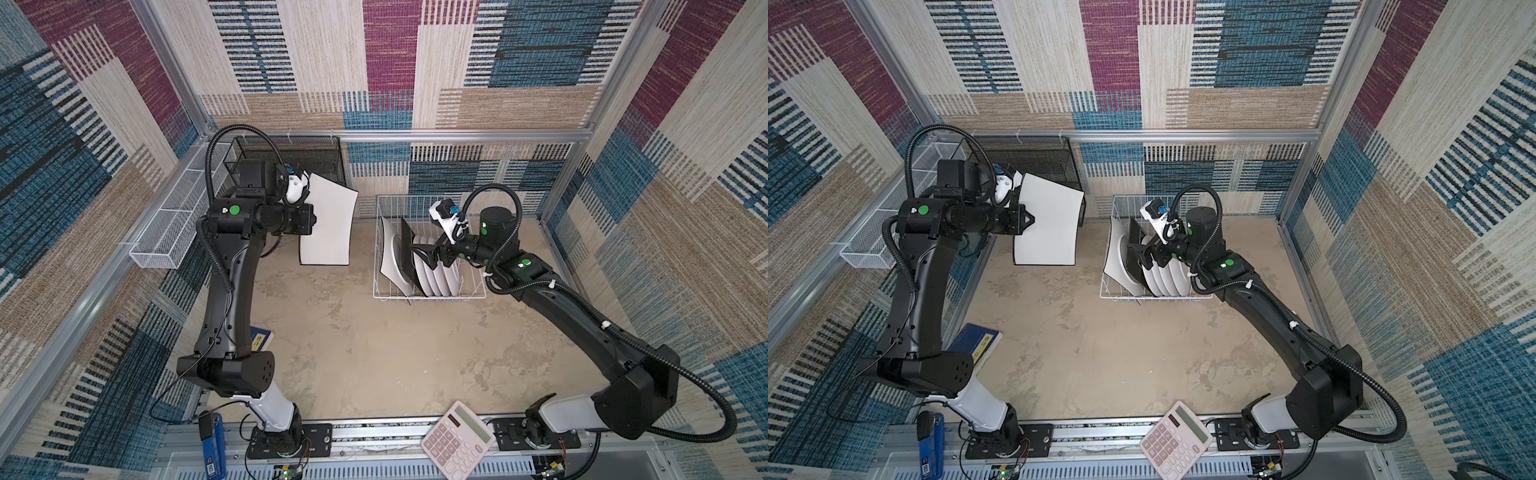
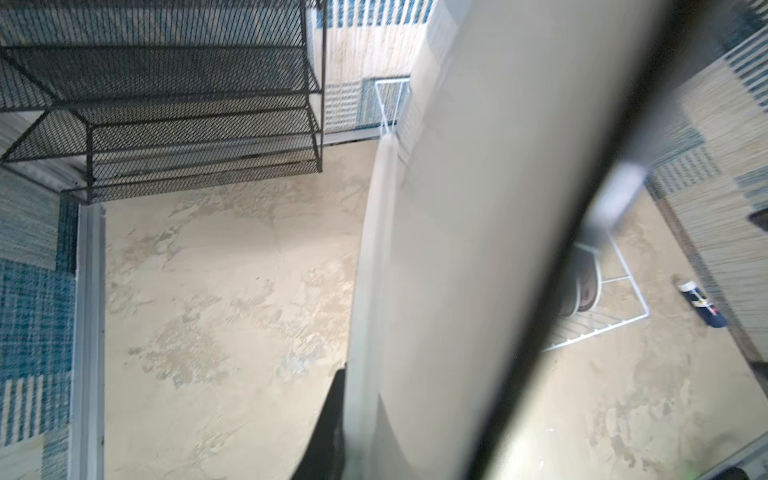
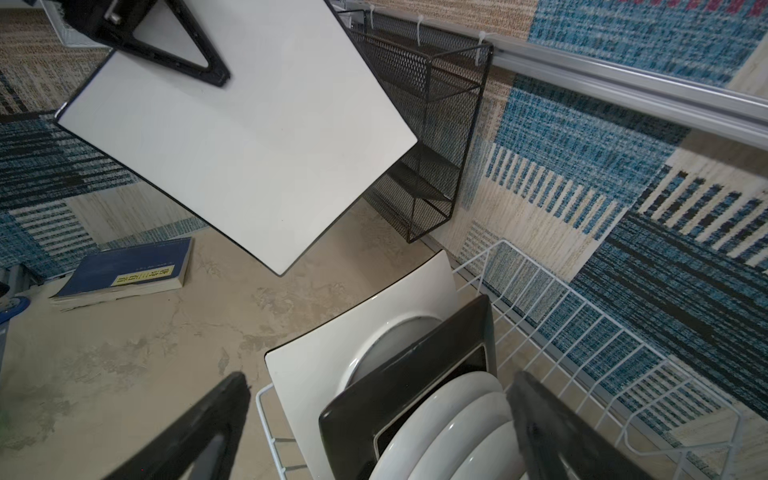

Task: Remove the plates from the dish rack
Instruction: 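Lower the white square plate flat onto the table beside the mesh shelf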

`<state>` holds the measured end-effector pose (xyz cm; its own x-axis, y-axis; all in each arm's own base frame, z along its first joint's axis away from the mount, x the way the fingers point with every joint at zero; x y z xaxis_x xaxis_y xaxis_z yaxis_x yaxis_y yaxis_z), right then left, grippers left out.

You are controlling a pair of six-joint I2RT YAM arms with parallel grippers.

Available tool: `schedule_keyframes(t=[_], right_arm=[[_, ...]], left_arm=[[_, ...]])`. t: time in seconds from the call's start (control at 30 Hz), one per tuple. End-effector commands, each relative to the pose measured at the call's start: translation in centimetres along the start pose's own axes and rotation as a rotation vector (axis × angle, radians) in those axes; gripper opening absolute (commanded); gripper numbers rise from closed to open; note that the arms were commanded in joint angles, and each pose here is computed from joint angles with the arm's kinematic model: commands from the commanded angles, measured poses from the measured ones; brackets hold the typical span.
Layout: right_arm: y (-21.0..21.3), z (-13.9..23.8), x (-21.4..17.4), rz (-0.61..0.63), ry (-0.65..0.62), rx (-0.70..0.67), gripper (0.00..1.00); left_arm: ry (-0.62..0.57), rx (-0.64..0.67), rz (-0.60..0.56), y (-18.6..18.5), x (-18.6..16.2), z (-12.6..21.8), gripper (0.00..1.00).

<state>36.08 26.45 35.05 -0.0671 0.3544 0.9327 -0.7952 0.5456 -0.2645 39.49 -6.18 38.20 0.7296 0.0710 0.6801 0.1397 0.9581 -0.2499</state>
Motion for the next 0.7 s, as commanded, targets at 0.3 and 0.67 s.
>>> schedule_keyframes(t=[0.3,0.67], right_arm=[[1.4,-0.7,-1.3,-0.048,0.027,0.024,0.99],[2.2,-0.9,-2.4,-0.050,0.056,0.037,0.99]], left_arm=[[0.177,-0.075,0.020,3.1,-2.7,-6.9,0.00],[0.307,-0.224,0.247,8.0,-4.8,-12.5,0.00]])
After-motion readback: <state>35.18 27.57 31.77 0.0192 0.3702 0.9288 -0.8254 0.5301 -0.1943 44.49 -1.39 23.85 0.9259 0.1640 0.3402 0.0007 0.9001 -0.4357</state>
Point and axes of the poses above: each gripper's point midway between its finger pads, its own z axis back along the fingers, its own y axis along the line the jaws close on, x = y × z, the point moved 1 cm from there along z, back along the fingers, and after that the axes turned 10 degrees about z, right-handed, at the moved point
